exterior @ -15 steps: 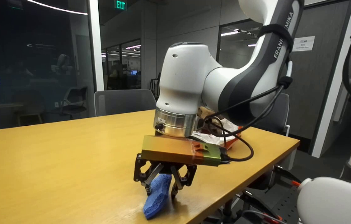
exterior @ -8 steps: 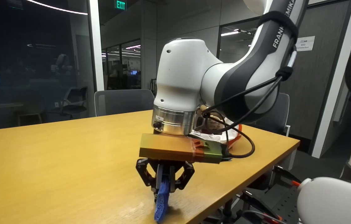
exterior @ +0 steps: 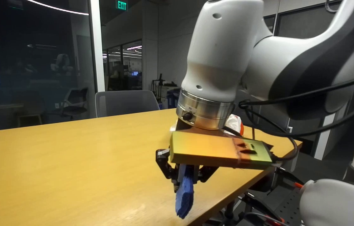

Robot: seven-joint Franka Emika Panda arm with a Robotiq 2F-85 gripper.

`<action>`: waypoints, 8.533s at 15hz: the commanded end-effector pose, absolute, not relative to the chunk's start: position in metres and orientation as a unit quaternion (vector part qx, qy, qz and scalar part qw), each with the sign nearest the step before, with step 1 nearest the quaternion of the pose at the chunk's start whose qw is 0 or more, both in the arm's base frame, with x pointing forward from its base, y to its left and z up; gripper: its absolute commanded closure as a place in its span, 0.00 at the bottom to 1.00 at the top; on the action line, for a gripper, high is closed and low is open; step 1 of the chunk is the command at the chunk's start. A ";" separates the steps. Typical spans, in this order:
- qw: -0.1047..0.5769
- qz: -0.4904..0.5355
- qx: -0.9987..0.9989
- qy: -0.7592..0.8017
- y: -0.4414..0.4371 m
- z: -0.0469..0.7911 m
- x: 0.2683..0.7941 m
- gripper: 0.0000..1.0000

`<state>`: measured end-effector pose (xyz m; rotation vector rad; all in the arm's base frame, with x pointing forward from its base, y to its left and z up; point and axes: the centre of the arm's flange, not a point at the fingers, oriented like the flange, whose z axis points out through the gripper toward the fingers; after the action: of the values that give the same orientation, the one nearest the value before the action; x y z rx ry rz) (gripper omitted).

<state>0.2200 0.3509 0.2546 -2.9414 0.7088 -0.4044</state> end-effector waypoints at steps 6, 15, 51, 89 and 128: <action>-0.074 -0.305 -0.922 0.228 0.320 0.304 0.240 0.95; -0.090 -0.411 -0.867 0.268 0.248 0.395 0.350 0.95; -0.043 -0.314 -0.912 0.260 0.112 0.312 0.443 0.19; -0.012 -0.280 -0.951 0.131 0.194 0.280 0.446 0.00; -0.051 -0.509 -0.853 0.100 0.192 0.391 0.304 0.98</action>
<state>0.3420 0.1949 0.3685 -2.8393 0.2829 -1.4356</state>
